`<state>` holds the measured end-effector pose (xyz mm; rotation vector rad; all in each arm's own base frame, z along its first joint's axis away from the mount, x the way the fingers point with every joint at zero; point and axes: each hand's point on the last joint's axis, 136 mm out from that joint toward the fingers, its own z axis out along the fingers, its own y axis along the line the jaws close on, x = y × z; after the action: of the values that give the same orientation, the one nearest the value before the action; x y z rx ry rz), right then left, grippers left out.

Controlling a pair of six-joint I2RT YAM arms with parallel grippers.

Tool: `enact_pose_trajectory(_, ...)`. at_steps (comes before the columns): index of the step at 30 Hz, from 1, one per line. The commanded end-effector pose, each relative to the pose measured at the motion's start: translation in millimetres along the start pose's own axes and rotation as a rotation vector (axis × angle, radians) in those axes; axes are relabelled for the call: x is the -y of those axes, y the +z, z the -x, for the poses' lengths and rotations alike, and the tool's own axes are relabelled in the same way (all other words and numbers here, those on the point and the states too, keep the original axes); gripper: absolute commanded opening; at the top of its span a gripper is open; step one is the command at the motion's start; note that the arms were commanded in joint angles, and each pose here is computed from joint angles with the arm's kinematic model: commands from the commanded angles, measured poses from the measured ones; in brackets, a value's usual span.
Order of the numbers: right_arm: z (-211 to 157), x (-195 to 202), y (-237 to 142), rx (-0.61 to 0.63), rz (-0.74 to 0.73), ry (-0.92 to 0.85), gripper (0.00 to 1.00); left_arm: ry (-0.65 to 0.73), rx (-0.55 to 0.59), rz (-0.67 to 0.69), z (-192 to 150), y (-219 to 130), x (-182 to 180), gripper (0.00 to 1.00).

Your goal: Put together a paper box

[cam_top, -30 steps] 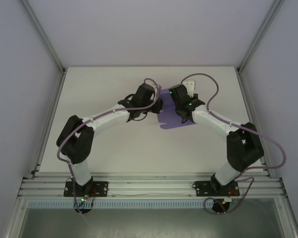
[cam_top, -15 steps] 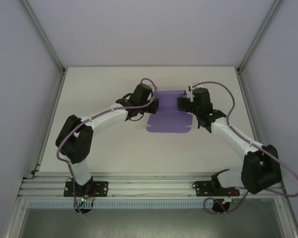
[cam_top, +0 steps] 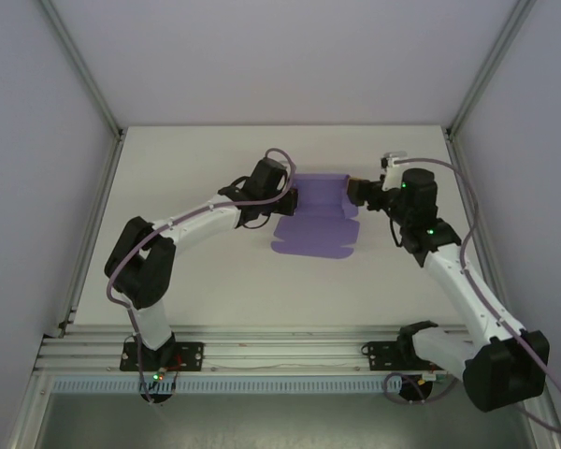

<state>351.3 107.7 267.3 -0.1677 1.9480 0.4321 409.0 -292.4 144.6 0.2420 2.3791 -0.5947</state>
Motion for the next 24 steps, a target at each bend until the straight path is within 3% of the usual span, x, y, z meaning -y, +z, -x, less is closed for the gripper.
enact_pose_trajectory(1, -11.9, -21.1, -10.9, -0.06, 0.151, 0.027, 0.78, 0.019, 0.006, -0.006, 4.3, -10.4, -0.6, 0.0)
enact_pose_trajectory(4, -16.1, -20.6, -15.3, -0.082, 0.17, 0.045, 0.75, 0.02, 0.006, -0.006, 4.7, -10.6, -1.2, 0.0)
enact_pose_trajectory(7, -17.9, -3.9, -19.4, -0.107, 0.121, 0.092, 0.63, 0.022, 0.007, -0.006, 5.0, -12.1, -2.0, 0.0)
enact_pose_trajectory(10, -22.0, 11.5, -22.1, -0.121, 0.106, 0.122, 0.62, 0.021, 0.008, -0.008, 4.5, -12.8, -2.7, 0.0)
enact_pose_trajectory(15, -39.1, -6.5, -13.7, -0.194, 0.287, 0.097, 0.56, 0.016, 0.008, -0.017, 4.7, -12.1, -1.9, 0.0)
enact_pose_trajectory(19, -50.5, 1.6, 3.7, -0.268, 0.284, 0.097, 0.55, 0.021, 0.006, -0.011, 5.0, -11.3, -3.0, 0.0)
enact_pose_trajectory(22, -52.1, 7.1, 17.1, -0.283, 0.283, 0.098, 0.42, 0.018, 0.002, -0.011, 5.9, -11.2, -2.4, 0.0)
enact_pose_trajectory(24, -48.2, 2.1, 23.4, -0.278, 0.33, 0.105, 0.38, 0.019, 0.003, -0.017, 6.3, -11.1, -0.9, 0.0)
